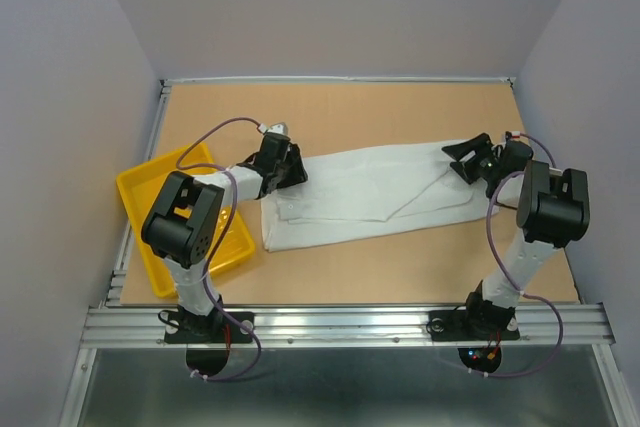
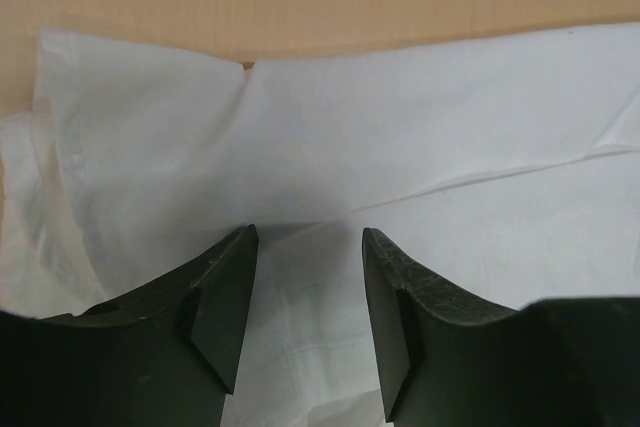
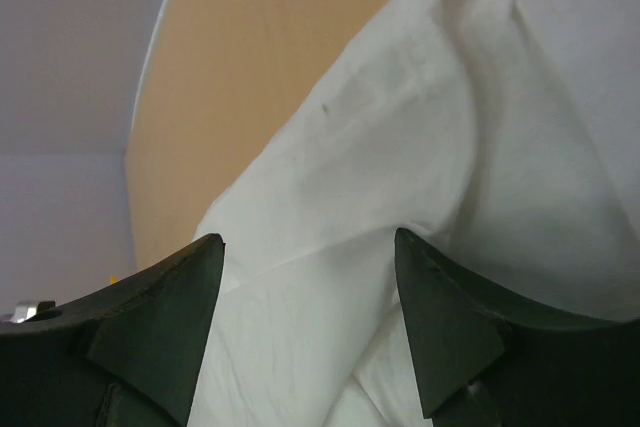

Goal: Fold and stack the long sleeve shirts
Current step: Fold the shirt

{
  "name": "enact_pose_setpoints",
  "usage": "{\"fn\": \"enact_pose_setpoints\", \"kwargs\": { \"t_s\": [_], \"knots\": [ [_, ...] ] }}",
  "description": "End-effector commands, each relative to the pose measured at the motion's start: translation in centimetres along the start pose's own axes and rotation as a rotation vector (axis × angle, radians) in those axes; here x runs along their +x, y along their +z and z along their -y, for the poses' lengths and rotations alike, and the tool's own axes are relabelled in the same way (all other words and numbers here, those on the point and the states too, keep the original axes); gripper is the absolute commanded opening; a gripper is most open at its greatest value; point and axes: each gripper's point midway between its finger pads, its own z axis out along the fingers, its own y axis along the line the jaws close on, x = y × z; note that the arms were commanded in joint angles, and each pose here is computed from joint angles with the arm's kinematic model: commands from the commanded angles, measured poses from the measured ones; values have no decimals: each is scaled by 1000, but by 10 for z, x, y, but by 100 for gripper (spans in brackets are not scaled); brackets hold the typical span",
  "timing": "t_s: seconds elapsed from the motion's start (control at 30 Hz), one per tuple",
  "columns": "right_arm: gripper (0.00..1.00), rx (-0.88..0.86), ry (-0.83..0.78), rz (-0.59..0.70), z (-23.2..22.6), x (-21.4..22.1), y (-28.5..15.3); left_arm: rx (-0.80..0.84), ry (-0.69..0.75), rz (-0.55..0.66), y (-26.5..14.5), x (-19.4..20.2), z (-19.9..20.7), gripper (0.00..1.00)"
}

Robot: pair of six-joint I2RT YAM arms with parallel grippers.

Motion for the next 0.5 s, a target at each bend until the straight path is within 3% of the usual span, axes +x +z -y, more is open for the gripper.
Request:
{"fn": "enact_pose_setpoints", "kwargs": {
  "t_s": [0.0,0.17,0.3,0.43,0.47],
  "knots": [
    [74,-68,-98,105,-34,-48,2,-19,-20,-75,-13,22,-12,58],
    [75,79,-166,79,-48,-42,-5,30,24,11,-43,-14,8,64],
    [74,239,-208,34,-56,-2,-29,-6,120,135,-64,-65,17,73],
    [68,368,-253,-39,-52,49,-56,-116,215,127,-63,-76,2,74],
    [67,380,-265,-44,-56,56,-64,-124,229,125,-62,-78,2,70]
  ]
}}
